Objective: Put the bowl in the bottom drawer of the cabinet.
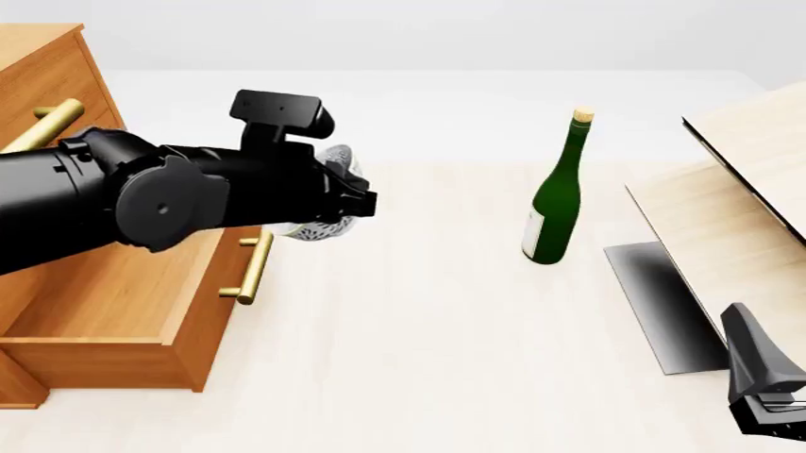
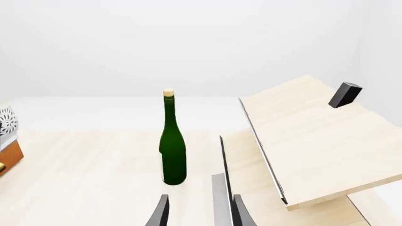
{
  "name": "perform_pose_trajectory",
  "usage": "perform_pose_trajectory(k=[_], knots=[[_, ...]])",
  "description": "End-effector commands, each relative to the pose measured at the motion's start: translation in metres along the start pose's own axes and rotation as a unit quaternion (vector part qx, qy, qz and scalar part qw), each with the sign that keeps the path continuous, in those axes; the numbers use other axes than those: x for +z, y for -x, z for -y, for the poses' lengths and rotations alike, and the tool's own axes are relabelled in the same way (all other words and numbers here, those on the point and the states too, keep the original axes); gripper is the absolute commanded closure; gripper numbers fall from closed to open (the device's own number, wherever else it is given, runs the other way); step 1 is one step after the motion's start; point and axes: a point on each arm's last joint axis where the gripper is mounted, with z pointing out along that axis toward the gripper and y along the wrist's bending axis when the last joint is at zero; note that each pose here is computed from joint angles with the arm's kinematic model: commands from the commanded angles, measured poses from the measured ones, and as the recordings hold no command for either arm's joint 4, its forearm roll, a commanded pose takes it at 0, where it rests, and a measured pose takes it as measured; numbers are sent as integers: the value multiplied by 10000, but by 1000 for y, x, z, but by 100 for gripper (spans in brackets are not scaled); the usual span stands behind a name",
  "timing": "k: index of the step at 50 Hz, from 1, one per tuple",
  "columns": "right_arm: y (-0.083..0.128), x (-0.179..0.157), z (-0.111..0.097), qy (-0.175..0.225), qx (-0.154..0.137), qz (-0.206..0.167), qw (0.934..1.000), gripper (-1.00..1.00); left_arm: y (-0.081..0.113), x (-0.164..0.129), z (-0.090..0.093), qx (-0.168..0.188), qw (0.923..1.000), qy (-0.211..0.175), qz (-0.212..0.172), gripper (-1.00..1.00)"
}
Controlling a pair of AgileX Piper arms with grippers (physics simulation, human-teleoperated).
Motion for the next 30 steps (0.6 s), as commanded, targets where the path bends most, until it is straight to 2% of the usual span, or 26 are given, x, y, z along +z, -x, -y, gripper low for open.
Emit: perform_pose_trajectory(k=[1,6,12,15,30], knots=[[0,0,0,0,0,0,10000,-100,1,-12,-9,-5,9998,121,135,100],[0,0,0,1,-1,0,10000,-100,3,-16,-18,-44,9995,237,198,100],[0,0,0,0,0,1,10000,-100,3,-17,-18,-52,9995,242,203,100],[0,0,0,0,1,-2,10000,-100,1,-26,-27,-107,9989,377,249,100],[0,0,0,0,0,0,10000,-100,-1,-42,-47,-253,9966,680,381,100]])
